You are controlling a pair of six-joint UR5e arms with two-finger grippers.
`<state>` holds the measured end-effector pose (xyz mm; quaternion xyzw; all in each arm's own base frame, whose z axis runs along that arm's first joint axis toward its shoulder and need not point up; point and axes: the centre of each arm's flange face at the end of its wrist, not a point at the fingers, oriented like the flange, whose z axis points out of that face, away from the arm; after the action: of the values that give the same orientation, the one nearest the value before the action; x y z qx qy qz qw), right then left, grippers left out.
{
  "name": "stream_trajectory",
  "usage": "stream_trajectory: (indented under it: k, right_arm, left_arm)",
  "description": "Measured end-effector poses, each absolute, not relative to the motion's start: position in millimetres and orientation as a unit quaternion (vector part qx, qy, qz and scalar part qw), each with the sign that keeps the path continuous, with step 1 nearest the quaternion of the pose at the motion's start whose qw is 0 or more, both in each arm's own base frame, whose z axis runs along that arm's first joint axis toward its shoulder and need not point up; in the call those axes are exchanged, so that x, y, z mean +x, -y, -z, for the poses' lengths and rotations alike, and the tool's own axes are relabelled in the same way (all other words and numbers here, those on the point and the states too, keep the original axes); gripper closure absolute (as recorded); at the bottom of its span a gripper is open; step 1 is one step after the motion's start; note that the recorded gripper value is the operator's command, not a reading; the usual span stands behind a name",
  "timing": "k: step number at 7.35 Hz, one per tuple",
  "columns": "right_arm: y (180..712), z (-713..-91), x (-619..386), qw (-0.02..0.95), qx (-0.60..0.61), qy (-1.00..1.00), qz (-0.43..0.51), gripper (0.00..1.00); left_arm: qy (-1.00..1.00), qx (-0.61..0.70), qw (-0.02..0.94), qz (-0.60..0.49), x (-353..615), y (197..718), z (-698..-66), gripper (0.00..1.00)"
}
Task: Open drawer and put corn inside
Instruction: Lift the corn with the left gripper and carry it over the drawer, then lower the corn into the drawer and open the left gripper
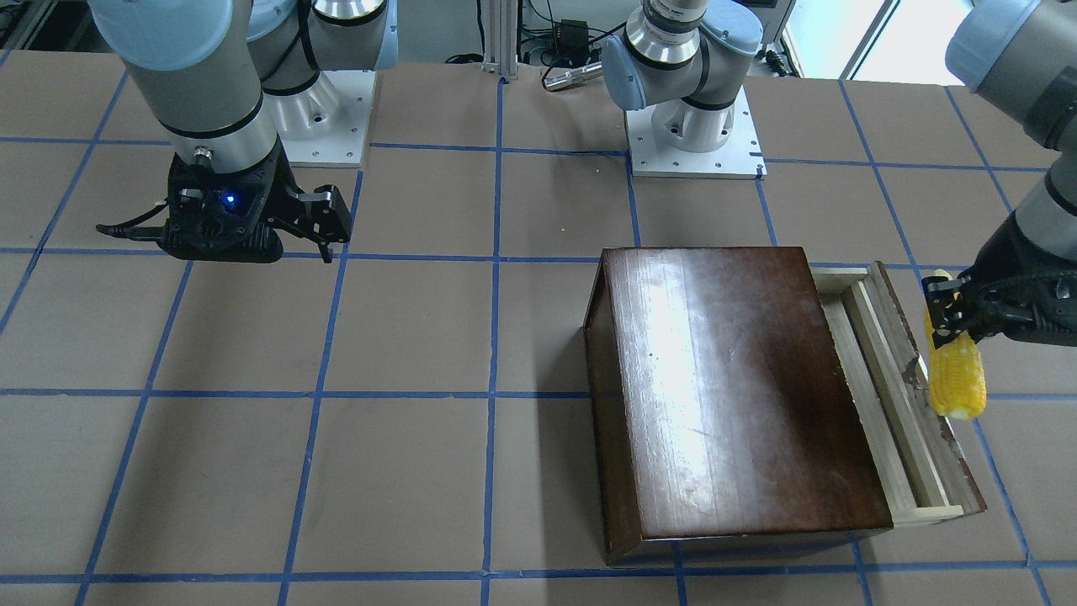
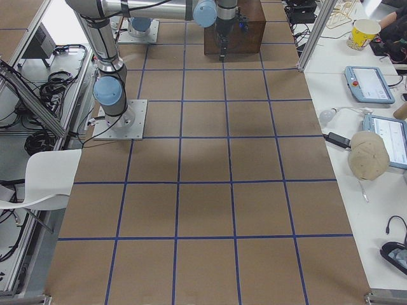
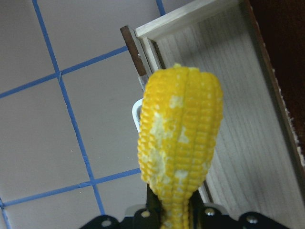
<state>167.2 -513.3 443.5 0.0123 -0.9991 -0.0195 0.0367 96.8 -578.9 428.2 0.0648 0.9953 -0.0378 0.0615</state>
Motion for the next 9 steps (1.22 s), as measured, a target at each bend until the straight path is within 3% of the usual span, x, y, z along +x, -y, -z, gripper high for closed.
stream_trajectory:
  k: [3, 6, 7, 8, 9]
  right_arm:
    - [513.3, -443.4, 167.0, 0.037, 0.012, 0.999, 0.019, 0.0]
    - [513.3, -443.4, 167.0, 0.037, 0.012, 0.999, 0.019, 0.0]
    - [513.3, -443.5, 167.0, 0.037, 0.012, 0.999, 0.019, 0.0]
    - [513.3, -443.5, 167.0, 0.037, 0.012, 0.999, 0.019, 0.0]
    - [513.3, -443.5, 167.0, 0.037, 0.012, 0.999, 0.019, 0.0]
  left_arm:
    - [-0.998, -0.036, 0.048, 0.026, 74.8, 576.9, -407.9, 1.0]
    - [-0.998, -0.044, 0.042, 0.012, 67.2, 575.4, -388.4, 1.0]
    - [-0.998, -0.046, 0.041, 0.008, 69.1, 576.9, -382.5, 0.59]
    - [-0.998, -0.047, 0.04, 0.004, 70.0, 578.8, -377.4, 0.3]
    - [-0.998, -0.049, 0.039, 0.002, 70.7, 580.1, -374.4, 0.12]
